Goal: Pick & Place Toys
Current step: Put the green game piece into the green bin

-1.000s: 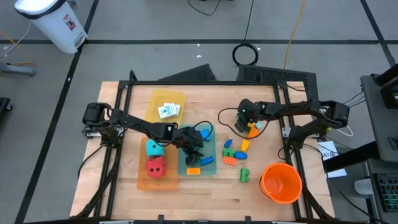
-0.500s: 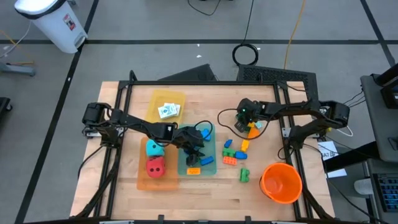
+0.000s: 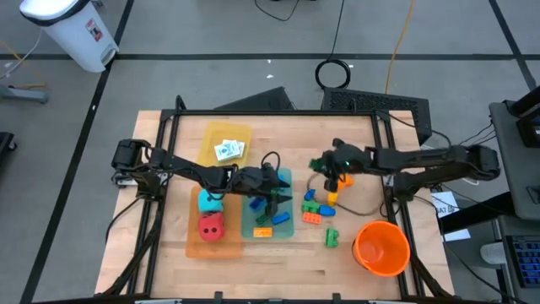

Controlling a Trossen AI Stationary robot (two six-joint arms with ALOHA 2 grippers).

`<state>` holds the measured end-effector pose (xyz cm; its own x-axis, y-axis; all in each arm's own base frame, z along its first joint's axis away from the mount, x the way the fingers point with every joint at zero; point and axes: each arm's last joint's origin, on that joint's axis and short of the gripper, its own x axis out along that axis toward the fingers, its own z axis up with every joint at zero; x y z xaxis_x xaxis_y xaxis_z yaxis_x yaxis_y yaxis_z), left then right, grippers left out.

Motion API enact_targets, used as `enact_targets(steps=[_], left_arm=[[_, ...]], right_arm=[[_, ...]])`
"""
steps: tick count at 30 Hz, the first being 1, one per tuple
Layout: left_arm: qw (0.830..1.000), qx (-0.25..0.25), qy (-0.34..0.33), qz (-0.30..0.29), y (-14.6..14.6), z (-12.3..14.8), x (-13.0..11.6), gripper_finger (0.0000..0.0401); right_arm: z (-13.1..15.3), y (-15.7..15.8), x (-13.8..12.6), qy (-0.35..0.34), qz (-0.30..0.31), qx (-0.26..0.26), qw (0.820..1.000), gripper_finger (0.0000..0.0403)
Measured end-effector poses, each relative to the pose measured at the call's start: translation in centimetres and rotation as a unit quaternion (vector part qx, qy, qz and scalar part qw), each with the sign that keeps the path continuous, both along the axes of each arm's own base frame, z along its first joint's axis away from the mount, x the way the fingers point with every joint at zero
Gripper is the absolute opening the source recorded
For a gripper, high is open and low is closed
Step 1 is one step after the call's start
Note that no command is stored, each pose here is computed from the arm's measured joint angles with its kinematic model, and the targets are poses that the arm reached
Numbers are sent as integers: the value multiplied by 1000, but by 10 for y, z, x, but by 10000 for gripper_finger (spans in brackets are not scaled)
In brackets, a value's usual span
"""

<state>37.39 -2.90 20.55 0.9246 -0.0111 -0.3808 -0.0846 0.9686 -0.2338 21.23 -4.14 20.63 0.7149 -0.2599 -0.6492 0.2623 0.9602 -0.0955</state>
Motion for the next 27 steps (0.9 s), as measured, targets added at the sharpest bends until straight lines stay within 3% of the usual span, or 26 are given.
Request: enact_targets(steps=[6,11,27], left_arm=[[995,-30,-30,89,13,5,2,209],[988,-85,-45,122,21,7,3,201],[986,-92,-48,134,20,7,3,238]], right_arm=[[15,39,7,-40,109,-126,985,98],[14,61,19,-54,140,-220,964,97],[-3,74,55,-103,171,-290,936,98]])
